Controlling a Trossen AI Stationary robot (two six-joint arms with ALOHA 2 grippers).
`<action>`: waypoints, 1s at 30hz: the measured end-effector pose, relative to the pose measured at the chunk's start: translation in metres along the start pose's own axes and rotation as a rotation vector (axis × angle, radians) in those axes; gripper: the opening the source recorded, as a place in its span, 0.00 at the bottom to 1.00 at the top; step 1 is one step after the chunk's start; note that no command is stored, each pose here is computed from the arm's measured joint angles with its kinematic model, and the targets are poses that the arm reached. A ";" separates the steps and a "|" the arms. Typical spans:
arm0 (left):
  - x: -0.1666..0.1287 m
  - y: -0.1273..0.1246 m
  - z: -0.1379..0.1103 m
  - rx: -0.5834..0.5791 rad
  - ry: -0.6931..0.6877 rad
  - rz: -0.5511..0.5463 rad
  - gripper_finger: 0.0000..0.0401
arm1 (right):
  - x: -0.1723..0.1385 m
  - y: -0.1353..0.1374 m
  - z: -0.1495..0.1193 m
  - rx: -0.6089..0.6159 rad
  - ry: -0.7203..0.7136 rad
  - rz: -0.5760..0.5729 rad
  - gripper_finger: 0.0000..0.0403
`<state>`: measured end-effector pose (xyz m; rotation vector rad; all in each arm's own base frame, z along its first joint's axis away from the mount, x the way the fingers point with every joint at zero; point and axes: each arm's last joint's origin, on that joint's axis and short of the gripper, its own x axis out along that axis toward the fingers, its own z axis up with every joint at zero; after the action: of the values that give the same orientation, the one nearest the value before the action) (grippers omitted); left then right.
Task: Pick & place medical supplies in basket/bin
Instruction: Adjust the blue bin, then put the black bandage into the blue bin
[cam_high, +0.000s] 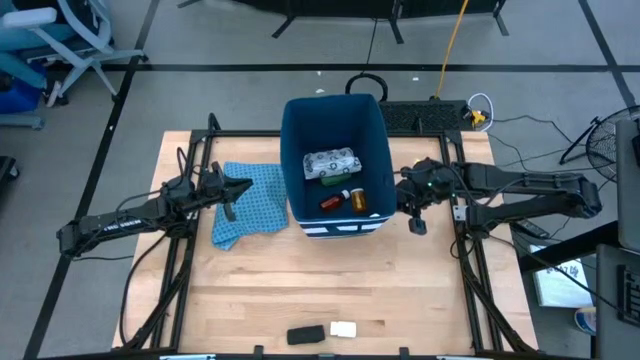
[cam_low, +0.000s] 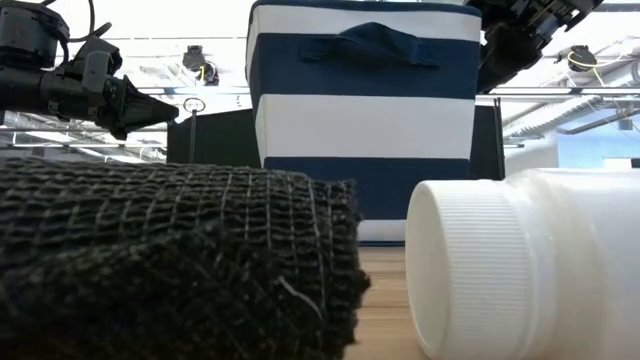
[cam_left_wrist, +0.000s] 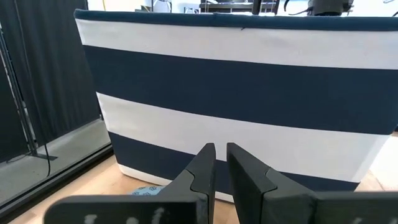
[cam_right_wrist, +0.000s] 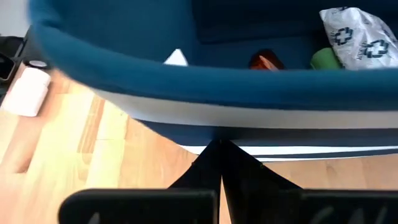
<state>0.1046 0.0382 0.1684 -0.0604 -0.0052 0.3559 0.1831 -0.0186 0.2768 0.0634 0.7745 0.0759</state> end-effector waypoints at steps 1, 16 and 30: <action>0.000 0.000 0.000 0.000 0.000 0.000 0.10 | 0.000 0.001 0.000 -0.002 0.001 0.005 0.00; 0.000 0.000 0.000 0.000 0.000 0.000 0.10 | 0.018 0.017 0.006 -0.081 0.011 0.077 0.00; 0.000 0.000 0.000 0.000 0.000 0.001 0.10 | 0.012 0.018 -0.001 -0.129 0.063 0.082 0.00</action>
<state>0.1046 0.0383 0.1684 -0.0605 -0.0048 0.3572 0.1901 0.0007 0.2688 -0.0300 0.8283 0.2062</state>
